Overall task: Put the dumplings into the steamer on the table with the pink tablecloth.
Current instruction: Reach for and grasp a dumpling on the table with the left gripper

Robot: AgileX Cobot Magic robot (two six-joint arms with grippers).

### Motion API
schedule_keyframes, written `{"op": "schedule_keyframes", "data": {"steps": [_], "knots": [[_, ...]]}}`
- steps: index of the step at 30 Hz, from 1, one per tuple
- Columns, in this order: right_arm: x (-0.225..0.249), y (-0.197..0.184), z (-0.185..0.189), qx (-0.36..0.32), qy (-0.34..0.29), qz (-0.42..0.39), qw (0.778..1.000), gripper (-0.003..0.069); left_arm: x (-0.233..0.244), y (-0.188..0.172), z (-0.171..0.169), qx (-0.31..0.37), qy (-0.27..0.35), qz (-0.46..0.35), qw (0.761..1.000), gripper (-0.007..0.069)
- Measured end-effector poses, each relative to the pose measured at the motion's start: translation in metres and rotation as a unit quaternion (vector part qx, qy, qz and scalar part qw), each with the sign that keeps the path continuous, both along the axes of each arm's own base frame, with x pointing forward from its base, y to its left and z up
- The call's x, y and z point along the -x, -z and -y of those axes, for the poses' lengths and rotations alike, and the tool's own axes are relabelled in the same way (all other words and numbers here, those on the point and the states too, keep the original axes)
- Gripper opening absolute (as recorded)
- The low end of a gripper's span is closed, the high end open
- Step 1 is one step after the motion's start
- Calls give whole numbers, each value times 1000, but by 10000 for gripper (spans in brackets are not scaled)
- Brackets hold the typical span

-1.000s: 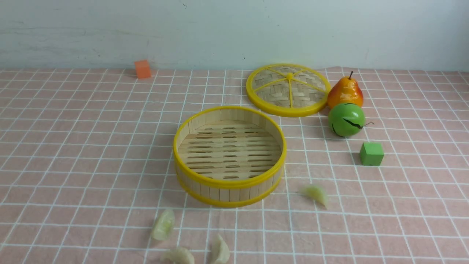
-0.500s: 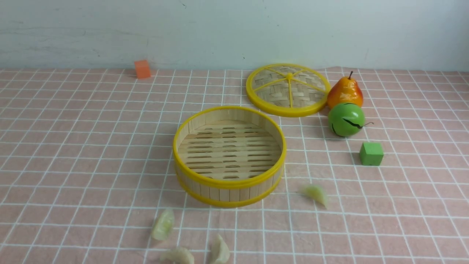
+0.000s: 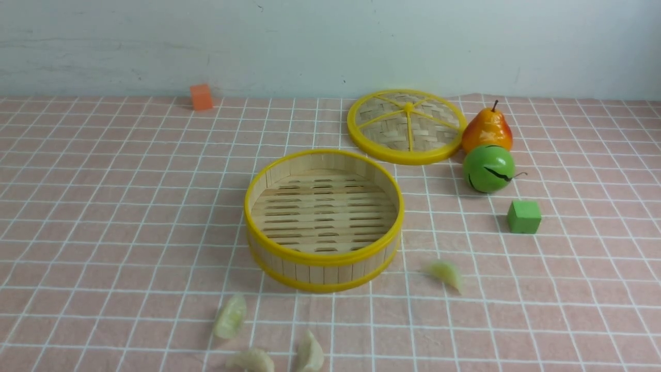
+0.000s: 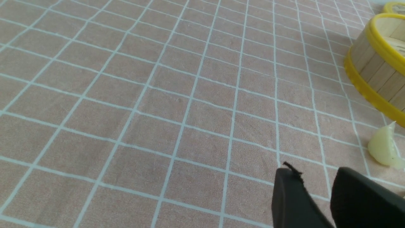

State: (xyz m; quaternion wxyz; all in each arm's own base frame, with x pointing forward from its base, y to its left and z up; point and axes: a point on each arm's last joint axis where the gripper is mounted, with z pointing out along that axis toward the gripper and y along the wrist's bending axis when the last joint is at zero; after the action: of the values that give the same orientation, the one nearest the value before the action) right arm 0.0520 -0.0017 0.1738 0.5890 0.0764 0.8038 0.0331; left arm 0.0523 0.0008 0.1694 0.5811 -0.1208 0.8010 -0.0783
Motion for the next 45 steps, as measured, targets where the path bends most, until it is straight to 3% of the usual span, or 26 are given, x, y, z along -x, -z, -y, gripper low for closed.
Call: {"op": "schedule_keyframes", "data": {"steps": [17, 20, 21, 23, 25, 27, 28, 30, 34, 39, 41, 45], "knots": [[0, 0, 0, 1, 0, 0, 1000, 239, 0, -1, 0, 1, 0, 4, 1000, 211], [0, 0, 0, -2, 0, 0, 1000, 239, -1, -5, 2, 66, -7, 26, 997, 215], [0, 0, -1, -7, -1, 1, 1000, 239, -2, -7, 4, 116, -12, 38, 992, 216], [0, 0, -5, -88, -1, 4, 996, 239, -3, -14, 8, 313, -33, 63, 947, 216], [0, -1, -10, -174, 0, 0, 985, 239, -3, -17, 10, 436, -46, 68, 896, 217], [1, -1, -16, -295, 1, -9, 956, 239, -4, -19, 11, 499, -53, 68, 862, 217], [1, -1, -17, -303, 0, -11, 953, 239, -4, -19, 11, 502, -53, 68, 861, 217], [1, -3, -26, -441, -4, -27, 897, 239, -4, -20, 12, 532, -56, 67, 842, 217], [2, -4, -29, -484, -11, -30, 875, 239, -4, -20, 12, 543, -57, 66, 835, 217], [1, -5, -28, -460, -18, -22, 888, 239, -4, -20, 12, 541, -55, 65, 837, 219], [1, -5, -27, -430, -23, -9, 903, 239, -3, -21, 13, 526, -50, 67, 846, 221], [0, -14, -25, -350, -46, 26, 935, 239, 4, -60, 16, 419, 10, 100, 903, 213]]}}
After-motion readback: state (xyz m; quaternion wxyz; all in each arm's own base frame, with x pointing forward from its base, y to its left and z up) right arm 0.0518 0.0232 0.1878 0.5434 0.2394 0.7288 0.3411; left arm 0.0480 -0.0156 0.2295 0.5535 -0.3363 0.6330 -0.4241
